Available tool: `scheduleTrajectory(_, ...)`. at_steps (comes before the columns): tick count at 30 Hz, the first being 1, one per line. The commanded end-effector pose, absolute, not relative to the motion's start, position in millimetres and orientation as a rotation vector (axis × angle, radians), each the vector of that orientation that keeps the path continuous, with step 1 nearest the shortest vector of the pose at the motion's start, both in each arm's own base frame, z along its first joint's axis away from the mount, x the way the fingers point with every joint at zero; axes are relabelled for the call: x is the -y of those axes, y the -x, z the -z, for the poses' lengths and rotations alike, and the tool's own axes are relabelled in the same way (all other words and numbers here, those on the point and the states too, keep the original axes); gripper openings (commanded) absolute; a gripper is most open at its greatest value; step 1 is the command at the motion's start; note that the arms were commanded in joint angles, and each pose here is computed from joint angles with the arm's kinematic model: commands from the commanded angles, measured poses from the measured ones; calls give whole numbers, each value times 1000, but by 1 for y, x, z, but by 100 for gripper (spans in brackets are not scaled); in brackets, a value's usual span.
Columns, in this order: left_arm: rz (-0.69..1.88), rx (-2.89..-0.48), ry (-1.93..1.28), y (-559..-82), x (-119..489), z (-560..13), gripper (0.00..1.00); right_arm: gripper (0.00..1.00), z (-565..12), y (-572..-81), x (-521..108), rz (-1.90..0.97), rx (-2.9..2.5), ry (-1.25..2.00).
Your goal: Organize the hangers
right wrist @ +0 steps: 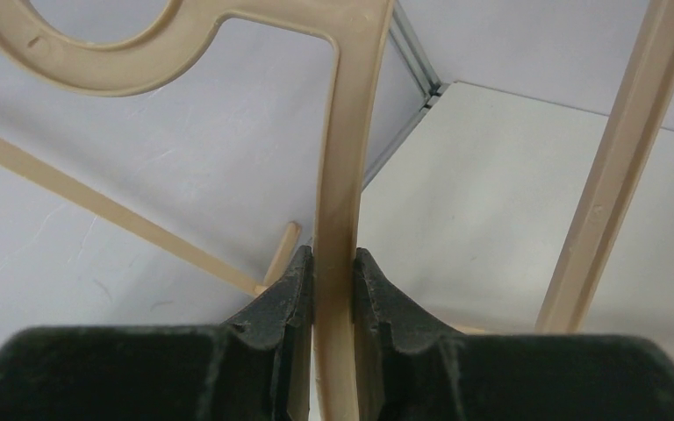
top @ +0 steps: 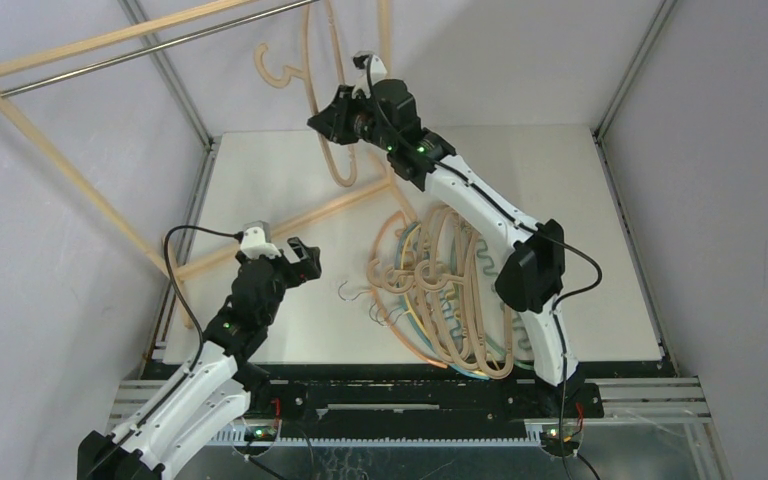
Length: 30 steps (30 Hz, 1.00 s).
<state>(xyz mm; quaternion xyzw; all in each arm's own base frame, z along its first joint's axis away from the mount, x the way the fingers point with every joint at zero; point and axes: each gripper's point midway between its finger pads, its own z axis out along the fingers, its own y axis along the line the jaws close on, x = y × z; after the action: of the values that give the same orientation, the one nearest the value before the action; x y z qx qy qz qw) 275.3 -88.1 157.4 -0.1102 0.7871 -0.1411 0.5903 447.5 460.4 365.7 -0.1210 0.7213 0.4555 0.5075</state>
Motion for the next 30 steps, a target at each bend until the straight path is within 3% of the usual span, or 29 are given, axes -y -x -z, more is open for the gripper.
scheduleTrajectory(1,355,-1792,271,-280,91,-171,99,2,-469,-396,-445,-1160,-1484,378)
scheduleTrajectory(13,364,-1807,274,-281,94,-164,99,2,-487,-353,-440,-1218,-1426,444)
scheduleTrajectory(30,339,-1764,277,-275,84,-179,100,2,-468,-408,-457,-1210,-1511,345)
